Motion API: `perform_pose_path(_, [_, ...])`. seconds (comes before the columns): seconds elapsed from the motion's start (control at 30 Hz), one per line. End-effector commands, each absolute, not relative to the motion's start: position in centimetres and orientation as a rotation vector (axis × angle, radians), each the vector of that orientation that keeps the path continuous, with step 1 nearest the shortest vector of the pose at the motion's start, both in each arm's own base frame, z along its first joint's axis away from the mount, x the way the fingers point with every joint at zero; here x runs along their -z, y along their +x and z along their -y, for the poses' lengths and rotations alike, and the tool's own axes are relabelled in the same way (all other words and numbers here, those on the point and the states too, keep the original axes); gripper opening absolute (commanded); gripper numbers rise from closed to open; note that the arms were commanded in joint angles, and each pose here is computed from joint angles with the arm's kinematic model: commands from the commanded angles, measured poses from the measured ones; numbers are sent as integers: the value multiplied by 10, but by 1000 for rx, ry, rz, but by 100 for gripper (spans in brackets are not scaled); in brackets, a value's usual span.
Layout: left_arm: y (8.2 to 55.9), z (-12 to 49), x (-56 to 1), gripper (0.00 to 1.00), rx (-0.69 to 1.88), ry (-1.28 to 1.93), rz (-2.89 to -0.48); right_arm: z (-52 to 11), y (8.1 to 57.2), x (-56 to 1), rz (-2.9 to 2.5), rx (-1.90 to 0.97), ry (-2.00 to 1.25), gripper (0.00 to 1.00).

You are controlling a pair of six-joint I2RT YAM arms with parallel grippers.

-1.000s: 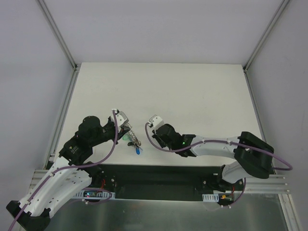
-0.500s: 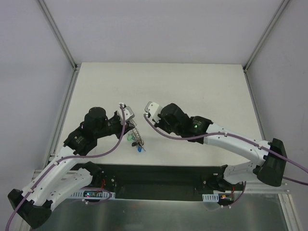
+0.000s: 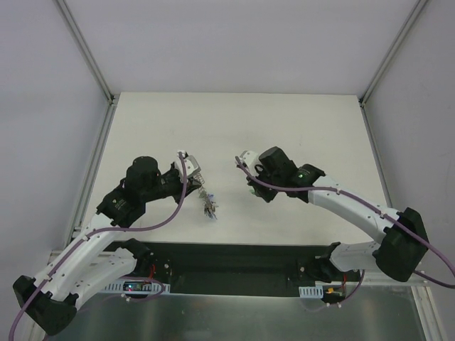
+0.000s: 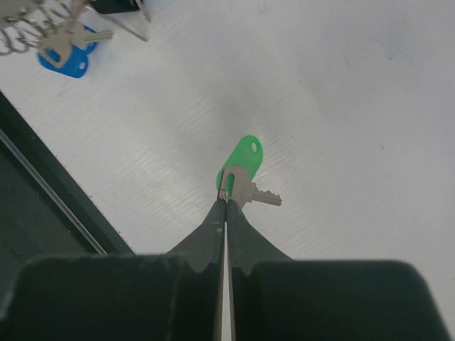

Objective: Put the keys on the keyring

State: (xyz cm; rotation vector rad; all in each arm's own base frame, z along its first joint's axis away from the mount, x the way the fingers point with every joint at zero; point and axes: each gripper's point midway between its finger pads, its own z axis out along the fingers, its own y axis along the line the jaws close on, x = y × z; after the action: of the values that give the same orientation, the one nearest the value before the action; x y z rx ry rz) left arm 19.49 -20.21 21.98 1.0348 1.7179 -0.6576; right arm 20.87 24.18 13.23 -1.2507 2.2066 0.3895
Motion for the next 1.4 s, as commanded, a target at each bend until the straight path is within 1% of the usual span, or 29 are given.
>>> perform_pose_path(0.0, [199, 202, -239, 0, 631, 1025, -1595, -246, 214, -129, -2228, -420, -1114, 1])
perform_pose_path(0.07, [200, 200, -239, 0, 618, 1022, -1589, -252, 218, -107, -2235, -354, -1125, 1])
perform_pose_path(0.1, [199, 199, -240, 0, 612, 1019, -1584, -269, 227, -107, -2168, -385, -1093, 1])
perform_pose_path(0.13, [200, 198, -241, 0, 601, 1016, -1577, -278, 219, -96, -2164, -403, -1120, 1])
perform_pose_path(0.17, [200, 197, -243, 0, 593, 1011, -1569, -281, 222, -86, -2175, -355, -1116, 1])
perform_pose_path(0.2, [202, 195, -243, 0, 575, 1000, -1567, -297, 216, -85, -2125, -366, -1178, 1])
perform_pose_path(0.23, [202, 193, -242, 0, 566, 999, -1565, -310, 212, -87, -2084, -395, -1237, 1])
perform_pose_path(0.27, [202, 192, -245, 0, 558, 994, -1548, -323, 197, -81, -2063, -487, -1326, 1])
perform_pose_path(0.3, [203, 190, -245, 0, 544, 987, -1544, -332, 202, -72, -2043, -467, -1320, 1])
perform_pose_path(0.37, [202, 187, -245, 0, 527, 981, -1531, -325, 223, -56, -2102, -307, -1240, 1])
perform_pose_path(0.4, [202, 186, -246, 0, 523, 979, -1527, -319, 221, -35, -2154, -254, -1279, 1])
perform_pose_path(0.53, [201, 184, -248, 0, 509, 975, -1516, -324, 214, -21, -2147, -208, -1329, 2])
perform_pose_path(0.6, [201, 184, -248, 0, 511, 977, -1511, -324, 215, -21, -2136, -179, -1330, 3])
perform_pose_path(0.7, [200, 184, -248, 0, 515, 974, -1512, -323, 215, -22, -2142, -175, -1317, 9])
perform_pose_path(0.73, [200, 184, -249, 0, 516, 973, -1513, -322, 215, -22, -2144, -170, -1314, 16])
perform_pose_path(0.83, [199, 185, -249, 0, 524, 973, -1513, -319, 214, -26, -2145, -173, -1296, 26])
perform_pose_path(0.93, [199, 185, -249, 0, 527, 973, -1513, -316, 212, -35, -2130, -189, -1266, 29])
perform_pose_path(1.1, [198, 185, -249, 0, 529, 971, -1513, -316, 214, -58, -2076, -232, -1209, 30])
perform_pose_path(1.37, [197, 187, -248, 0, 542, 978, -1513, -309, 213, -49, -2057, -238, -1298, 31])
